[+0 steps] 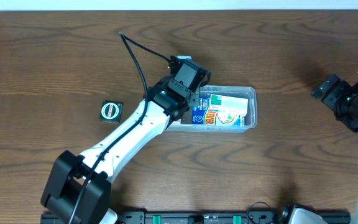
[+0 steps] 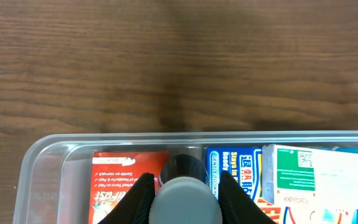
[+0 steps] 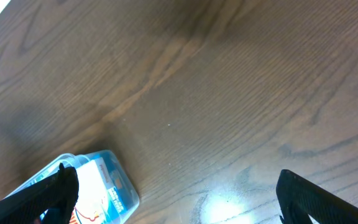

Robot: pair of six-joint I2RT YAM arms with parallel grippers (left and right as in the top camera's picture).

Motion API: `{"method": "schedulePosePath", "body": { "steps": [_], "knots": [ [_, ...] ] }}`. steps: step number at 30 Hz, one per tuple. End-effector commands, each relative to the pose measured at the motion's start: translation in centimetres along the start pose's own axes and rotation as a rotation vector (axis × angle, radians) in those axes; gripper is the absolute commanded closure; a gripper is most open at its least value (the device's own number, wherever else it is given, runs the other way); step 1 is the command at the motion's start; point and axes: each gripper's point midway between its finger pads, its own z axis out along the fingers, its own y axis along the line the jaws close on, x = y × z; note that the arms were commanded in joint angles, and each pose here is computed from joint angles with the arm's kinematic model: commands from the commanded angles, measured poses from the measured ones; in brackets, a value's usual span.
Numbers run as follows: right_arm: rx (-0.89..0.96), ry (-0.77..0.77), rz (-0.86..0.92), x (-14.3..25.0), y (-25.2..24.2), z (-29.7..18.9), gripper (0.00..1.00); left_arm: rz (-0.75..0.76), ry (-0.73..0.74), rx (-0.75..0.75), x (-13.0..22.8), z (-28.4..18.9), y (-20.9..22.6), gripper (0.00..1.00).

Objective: Pack container
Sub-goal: 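Carry the bottle over the container and lower it inside, then open the left gripper and retract it to the left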

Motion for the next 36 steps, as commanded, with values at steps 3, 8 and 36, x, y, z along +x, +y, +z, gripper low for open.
{"method": "schedulePosePath", "body": {
  "steps": [3, 8, 36],
  "knots": [
    [-0.003, 0.0, 0.011, -0.1, 0.0, -0.1, 0.01, -0.026, -0.095, 0.047, -2.5, -3.1, -0.5, 0.86],
    [-0.003, 0.0, 0.011, -0.1, 0.0, -0.1, 0.01, -0.018, -0.066, 0.031, -1.7, -2.3, -0.3, 0.86],
    [-0.003, 0.0, 0.011, -0.1, 0.0, -0.1, 0.01, -0.034, -0.106, 0.054, -3.9, -4.1, -0.9, 0.3]
  ]
}}
